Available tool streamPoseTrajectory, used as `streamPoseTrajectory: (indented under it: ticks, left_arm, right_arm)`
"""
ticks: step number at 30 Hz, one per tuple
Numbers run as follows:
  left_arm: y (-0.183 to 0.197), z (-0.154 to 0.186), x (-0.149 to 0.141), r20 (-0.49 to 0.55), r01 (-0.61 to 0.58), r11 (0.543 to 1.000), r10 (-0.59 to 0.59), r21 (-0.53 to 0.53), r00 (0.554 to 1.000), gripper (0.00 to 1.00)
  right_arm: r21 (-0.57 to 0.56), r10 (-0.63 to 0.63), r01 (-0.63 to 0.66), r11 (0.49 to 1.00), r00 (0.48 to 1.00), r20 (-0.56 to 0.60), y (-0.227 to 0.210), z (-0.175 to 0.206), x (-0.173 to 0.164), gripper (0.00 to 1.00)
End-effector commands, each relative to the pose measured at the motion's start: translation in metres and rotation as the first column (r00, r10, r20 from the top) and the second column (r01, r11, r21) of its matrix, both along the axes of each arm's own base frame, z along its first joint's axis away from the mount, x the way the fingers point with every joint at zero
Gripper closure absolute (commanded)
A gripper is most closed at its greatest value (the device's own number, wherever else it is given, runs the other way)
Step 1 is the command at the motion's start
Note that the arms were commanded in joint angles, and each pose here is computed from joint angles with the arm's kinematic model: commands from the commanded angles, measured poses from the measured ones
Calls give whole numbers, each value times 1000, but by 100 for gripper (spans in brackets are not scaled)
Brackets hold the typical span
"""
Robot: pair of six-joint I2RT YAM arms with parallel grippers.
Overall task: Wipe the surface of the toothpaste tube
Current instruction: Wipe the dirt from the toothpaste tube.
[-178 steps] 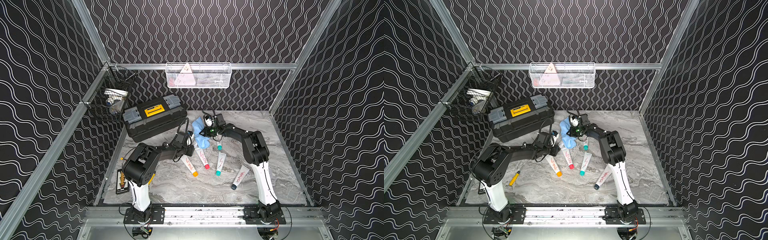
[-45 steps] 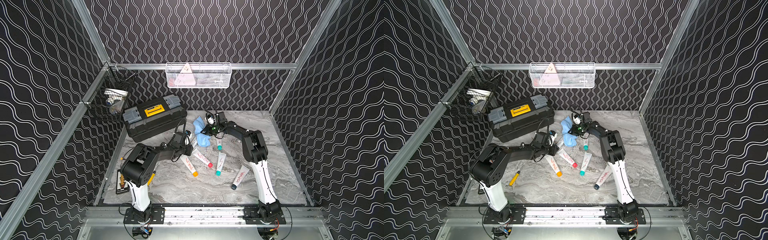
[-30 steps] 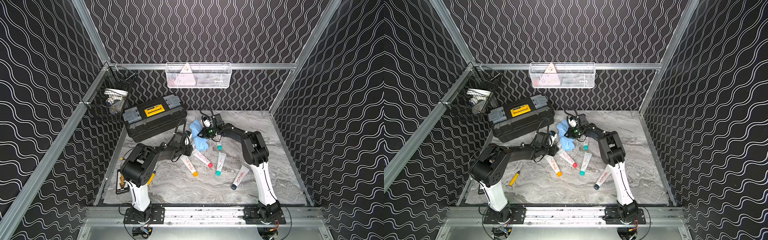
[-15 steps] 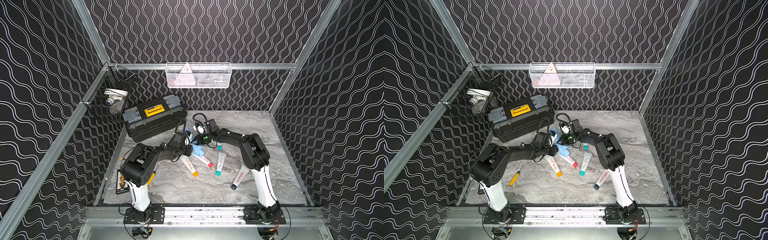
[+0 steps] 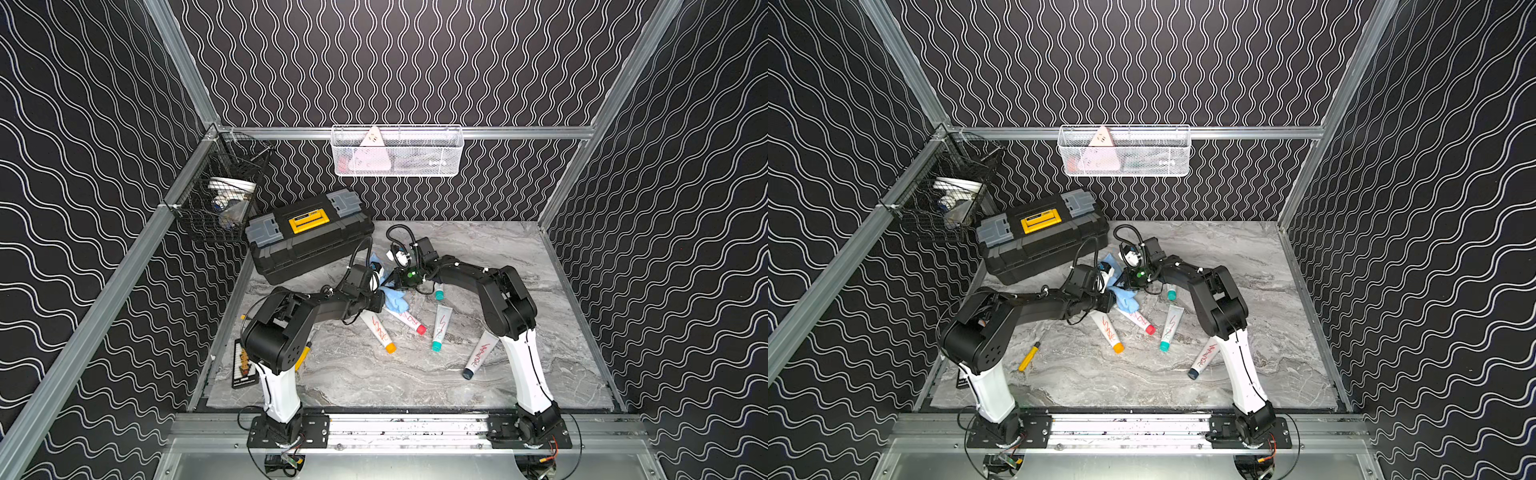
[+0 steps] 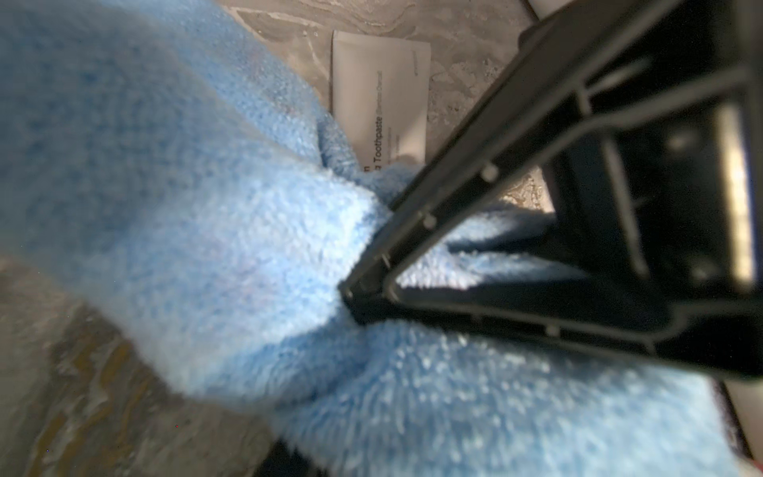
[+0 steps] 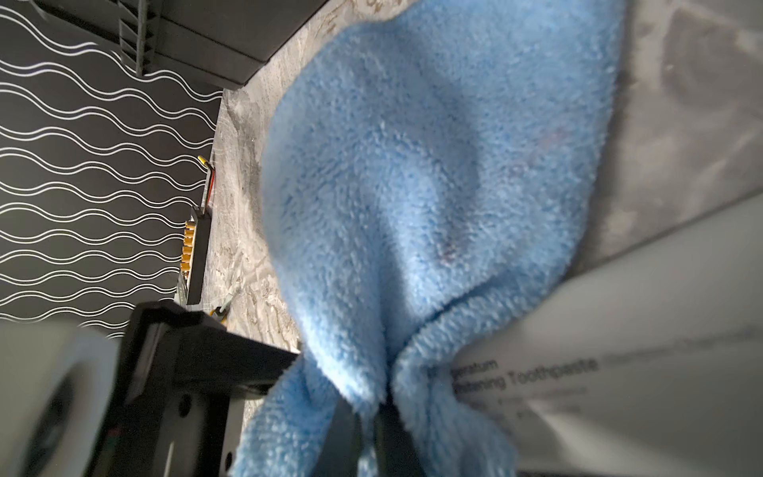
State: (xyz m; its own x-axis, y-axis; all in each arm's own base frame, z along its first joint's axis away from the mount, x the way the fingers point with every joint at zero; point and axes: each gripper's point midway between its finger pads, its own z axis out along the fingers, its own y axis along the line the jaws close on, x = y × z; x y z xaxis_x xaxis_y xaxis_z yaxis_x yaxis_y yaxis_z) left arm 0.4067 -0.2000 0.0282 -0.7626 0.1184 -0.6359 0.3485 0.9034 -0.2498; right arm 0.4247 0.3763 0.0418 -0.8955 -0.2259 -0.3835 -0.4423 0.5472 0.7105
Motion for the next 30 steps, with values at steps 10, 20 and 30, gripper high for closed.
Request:
streamPoseTrajectory:
  ticks: [10,20,30]
  left_arm:
    - [-4,9,5,37,7,1000,-6,-27,999,84]
    - [-5,12,5,45,12,999,-10,-34,999,84]
    - [-5,11,4,41,10,999,-9,-34,999,84]
  right_arm:
    - [-111,-194,192,975,981,-15,-43,-34,55,100]
    - [-163,-292,289,943,956,6,-67,-45,86,100]
    - [-127,-250,249,960,968,10,-56,-32,78,100]
